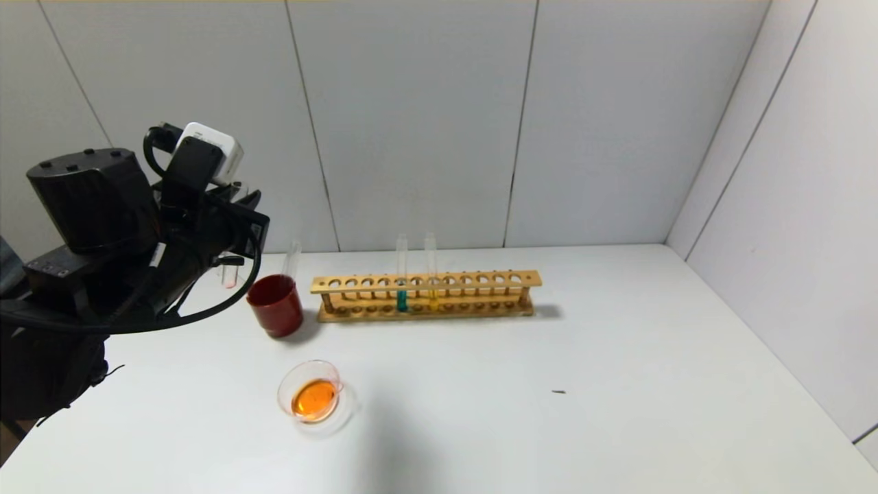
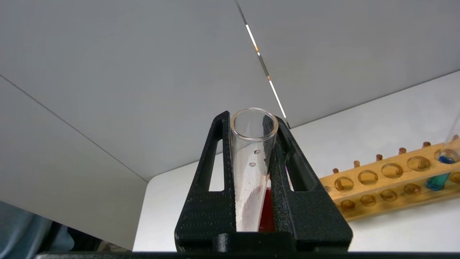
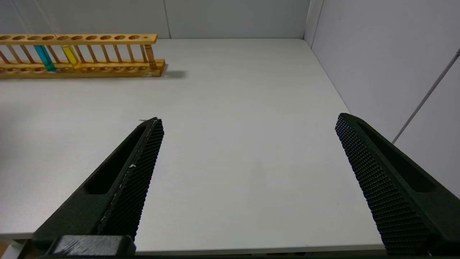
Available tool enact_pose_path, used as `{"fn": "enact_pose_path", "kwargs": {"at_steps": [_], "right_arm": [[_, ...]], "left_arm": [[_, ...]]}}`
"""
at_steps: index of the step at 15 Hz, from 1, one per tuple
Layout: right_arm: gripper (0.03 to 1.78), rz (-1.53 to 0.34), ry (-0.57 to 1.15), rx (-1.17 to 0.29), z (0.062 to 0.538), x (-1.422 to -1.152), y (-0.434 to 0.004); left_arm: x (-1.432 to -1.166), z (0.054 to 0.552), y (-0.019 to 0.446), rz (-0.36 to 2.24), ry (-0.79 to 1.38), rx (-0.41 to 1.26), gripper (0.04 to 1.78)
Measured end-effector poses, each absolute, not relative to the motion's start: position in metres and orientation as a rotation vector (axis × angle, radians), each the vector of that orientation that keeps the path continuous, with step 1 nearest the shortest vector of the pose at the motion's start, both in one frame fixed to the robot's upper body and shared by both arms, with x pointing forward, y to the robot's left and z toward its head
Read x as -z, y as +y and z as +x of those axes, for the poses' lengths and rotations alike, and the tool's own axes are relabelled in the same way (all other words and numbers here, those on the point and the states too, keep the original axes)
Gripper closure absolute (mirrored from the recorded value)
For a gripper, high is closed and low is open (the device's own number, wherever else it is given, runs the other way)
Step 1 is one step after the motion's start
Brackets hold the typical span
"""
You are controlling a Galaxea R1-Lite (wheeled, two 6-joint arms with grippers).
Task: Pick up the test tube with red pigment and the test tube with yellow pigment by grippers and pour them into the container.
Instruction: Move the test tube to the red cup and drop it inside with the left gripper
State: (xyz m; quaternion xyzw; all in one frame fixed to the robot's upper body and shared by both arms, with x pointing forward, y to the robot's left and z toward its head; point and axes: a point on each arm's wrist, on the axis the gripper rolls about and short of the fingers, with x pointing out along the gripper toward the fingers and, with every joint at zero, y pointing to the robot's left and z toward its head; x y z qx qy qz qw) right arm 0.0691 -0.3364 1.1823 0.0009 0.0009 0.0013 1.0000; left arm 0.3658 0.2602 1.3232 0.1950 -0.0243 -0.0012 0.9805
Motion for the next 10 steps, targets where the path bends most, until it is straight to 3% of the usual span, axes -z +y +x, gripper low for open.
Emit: {"fn": "enact_pose_path", "kwargs": {"at_steps": [10], "right_arm": [[0.06,0.002,0.002,-0.002,0.069,-1.182,-0.336]], "left_arm": [[-1.303,0.388,0.255,0.343,-0.061,0.008,1.5]]}}
